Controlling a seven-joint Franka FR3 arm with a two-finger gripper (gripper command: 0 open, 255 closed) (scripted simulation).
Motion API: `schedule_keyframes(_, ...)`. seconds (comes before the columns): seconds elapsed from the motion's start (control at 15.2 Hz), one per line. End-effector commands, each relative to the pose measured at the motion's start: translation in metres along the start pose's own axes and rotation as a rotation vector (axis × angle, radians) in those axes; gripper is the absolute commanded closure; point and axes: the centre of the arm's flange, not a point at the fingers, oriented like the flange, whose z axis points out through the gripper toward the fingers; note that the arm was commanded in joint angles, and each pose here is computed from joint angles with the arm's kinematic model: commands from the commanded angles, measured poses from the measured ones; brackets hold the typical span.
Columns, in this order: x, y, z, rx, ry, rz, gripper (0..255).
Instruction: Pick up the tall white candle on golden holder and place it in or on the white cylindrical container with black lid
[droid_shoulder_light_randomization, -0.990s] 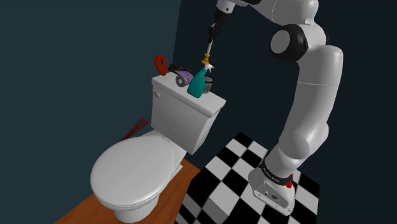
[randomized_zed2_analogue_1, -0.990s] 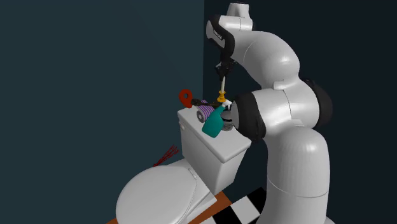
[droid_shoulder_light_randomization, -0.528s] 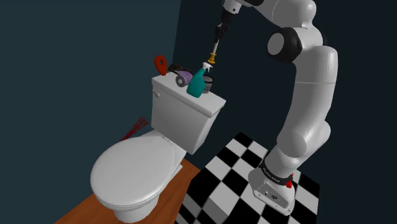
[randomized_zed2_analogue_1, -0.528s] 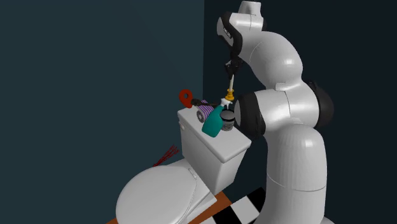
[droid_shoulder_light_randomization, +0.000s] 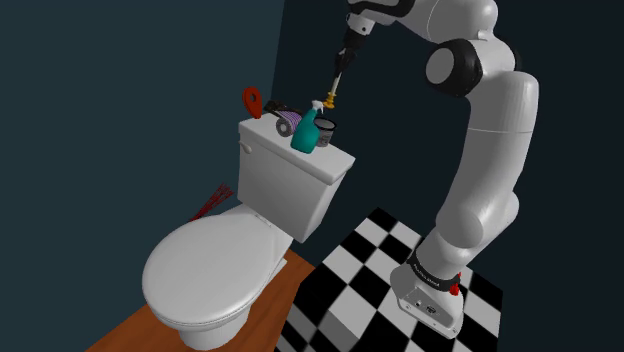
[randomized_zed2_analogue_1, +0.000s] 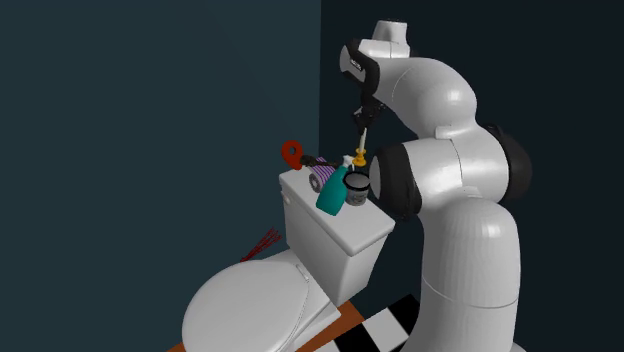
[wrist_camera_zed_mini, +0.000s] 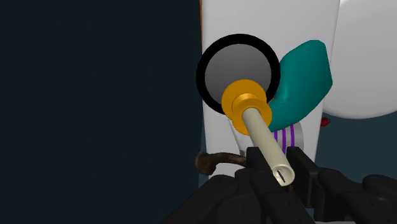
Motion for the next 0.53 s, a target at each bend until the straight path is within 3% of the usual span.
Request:
schedule_keyframes(0.0, -0.001, 0.000, 0.011, 0.000, 0.000, 0.000, 255)
schedule_keyframes(0.46, -0.007, -0.001, 0.048, 0.000, 0.000, 0.000, 255)
